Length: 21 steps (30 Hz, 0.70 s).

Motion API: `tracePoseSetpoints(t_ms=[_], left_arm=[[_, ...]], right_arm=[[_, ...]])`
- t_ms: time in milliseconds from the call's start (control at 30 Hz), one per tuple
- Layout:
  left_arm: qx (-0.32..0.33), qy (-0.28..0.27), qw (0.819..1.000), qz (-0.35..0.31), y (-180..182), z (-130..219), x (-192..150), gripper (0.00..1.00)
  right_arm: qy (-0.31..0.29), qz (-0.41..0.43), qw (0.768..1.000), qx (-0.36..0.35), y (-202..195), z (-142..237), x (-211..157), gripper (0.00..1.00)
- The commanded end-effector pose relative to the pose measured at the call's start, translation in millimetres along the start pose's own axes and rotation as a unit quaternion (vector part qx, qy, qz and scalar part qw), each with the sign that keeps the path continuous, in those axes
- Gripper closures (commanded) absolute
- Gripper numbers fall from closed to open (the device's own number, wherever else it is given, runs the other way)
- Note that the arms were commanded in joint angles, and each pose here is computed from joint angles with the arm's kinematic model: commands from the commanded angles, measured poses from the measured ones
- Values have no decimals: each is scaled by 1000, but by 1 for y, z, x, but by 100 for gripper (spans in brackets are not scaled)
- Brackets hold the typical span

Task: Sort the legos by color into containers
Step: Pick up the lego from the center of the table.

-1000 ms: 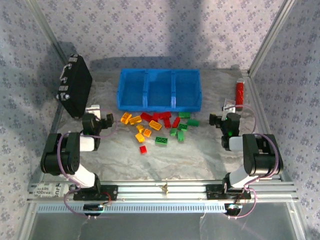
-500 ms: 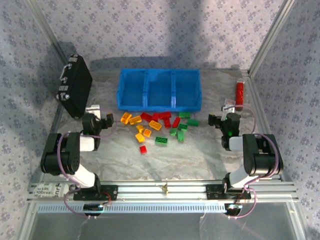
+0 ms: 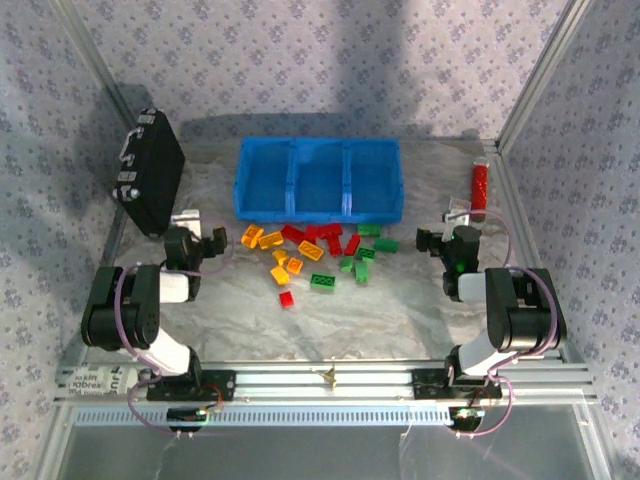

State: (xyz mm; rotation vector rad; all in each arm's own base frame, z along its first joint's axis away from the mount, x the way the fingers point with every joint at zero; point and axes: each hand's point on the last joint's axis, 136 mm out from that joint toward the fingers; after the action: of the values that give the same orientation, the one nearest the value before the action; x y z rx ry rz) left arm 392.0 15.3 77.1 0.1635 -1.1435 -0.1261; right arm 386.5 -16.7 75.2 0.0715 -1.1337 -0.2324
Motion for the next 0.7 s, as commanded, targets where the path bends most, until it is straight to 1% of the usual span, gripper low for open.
tracePoseSetpoints(t_ms=[0,133,267,300,333,400,433,467,500,533,567,667], left_arm=[[11,-16,1000,3,6,0,13,0],[55,-20,998,24,21,5,10,0],[59,-19,998,26,23,5,9,0],[72,-16,997,21,24,5,9,0],[101,-18,995,19,29,9,9,0],[107,-43,993,13,26,22,16,0],[113,-54,992,1,24,29,21,0],[148,-59,987,-7,29,37,28,0],[172,-58,983,-14,31,46,36,0],[174,-50,983,-15,33,52,45,0],[175,-41,984,-2,35,57,53,0],[166,-19,984,56,42,78,78,0]], right_arm=[[-7,5,1000,1,0,-1,7,1],[-7,5,1000,1,0,-1,8,1],[-7,5,1000,1,0,-1,7,1],[-6,5,1000,1,0,-1,7,1],[-5,5,1000,1,0,-1,7,1],[-11,4,1000,-1,0,-1,10,1],[-16,-2,1000,-24,-6,2,15,1],[-21,-4,999,-40,-9,6,22,1],[-13,4,999,-39,-6,13,28,1],[-4,15,999,-29,-1,19,36,1],[-5,26,999,-19,6,24,44,1],[-43,45,998,29,32,48,72,1]])
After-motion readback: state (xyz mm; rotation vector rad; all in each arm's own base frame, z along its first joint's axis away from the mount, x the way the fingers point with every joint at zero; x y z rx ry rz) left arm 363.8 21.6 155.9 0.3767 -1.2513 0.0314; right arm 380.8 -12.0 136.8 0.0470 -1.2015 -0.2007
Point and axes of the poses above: each hand's point on the last joint's axis, 136 mm out from that joint toward the fingers, its own z axis back along the fingers, its own y axis along the line the jaws close on, x = y × z, and after that the axes turned 13 degrees about -z, right-handed
